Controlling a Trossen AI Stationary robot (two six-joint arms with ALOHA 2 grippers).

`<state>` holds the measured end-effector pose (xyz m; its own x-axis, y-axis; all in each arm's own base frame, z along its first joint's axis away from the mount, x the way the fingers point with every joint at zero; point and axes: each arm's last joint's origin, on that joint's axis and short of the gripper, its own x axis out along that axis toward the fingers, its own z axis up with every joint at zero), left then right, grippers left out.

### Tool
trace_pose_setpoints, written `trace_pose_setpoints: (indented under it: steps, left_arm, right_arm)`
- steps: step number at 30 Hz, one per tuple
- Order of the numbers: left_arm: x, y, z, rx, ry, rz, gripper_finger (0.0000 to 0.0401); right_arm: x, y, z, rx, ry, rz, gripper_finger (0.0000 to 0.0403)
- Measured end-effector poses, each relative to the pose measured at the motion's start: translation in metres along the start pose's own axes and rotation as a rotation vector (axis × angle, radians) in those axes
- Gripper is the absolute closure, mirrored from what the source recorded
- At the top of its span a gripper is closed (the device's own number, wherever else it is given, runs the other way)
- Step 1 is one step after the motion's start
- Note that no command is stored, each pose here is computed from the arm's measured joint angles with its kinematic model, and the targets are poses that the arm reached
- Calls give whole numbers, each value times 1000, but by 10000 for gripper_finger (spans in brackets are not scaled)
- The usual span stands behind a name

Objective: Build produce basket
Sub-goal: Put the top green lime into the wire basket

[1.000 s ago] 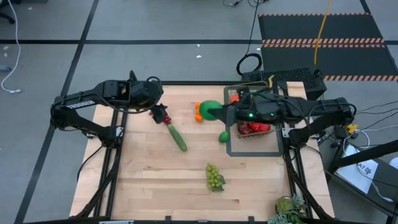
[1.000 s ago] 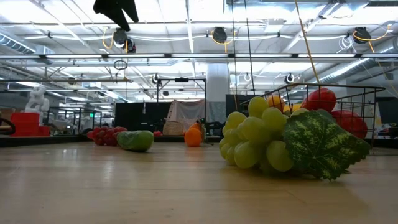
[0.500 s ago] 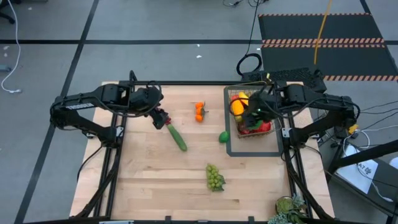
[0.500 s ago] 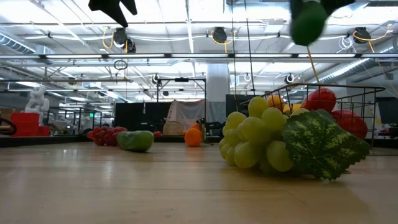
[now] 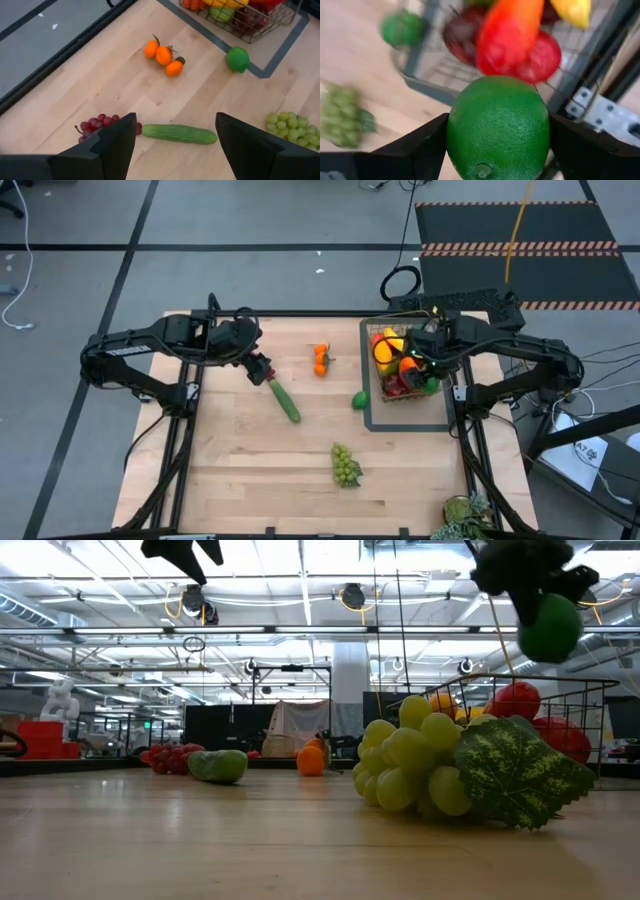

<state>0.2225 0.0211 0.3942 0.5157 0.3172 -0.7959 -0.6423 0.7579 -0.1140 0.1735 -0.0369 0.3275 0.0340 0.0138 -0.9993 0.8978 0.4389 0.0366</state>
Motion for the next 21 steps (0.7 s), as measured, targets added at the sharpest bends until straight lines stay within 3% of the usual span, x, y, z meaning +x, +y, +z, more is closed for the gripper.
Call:
trace_pose_setpoints:
  steps: [6,21]
  left_arm:
    - [4,-2,2,-41,-12,20,132]
    - [36,-21,12,-103,25,-26,132]
  right_arm:
    - [25,-13,0,-36,57,-54,101]
    - [44,-34,3,-97,84,-107,90]
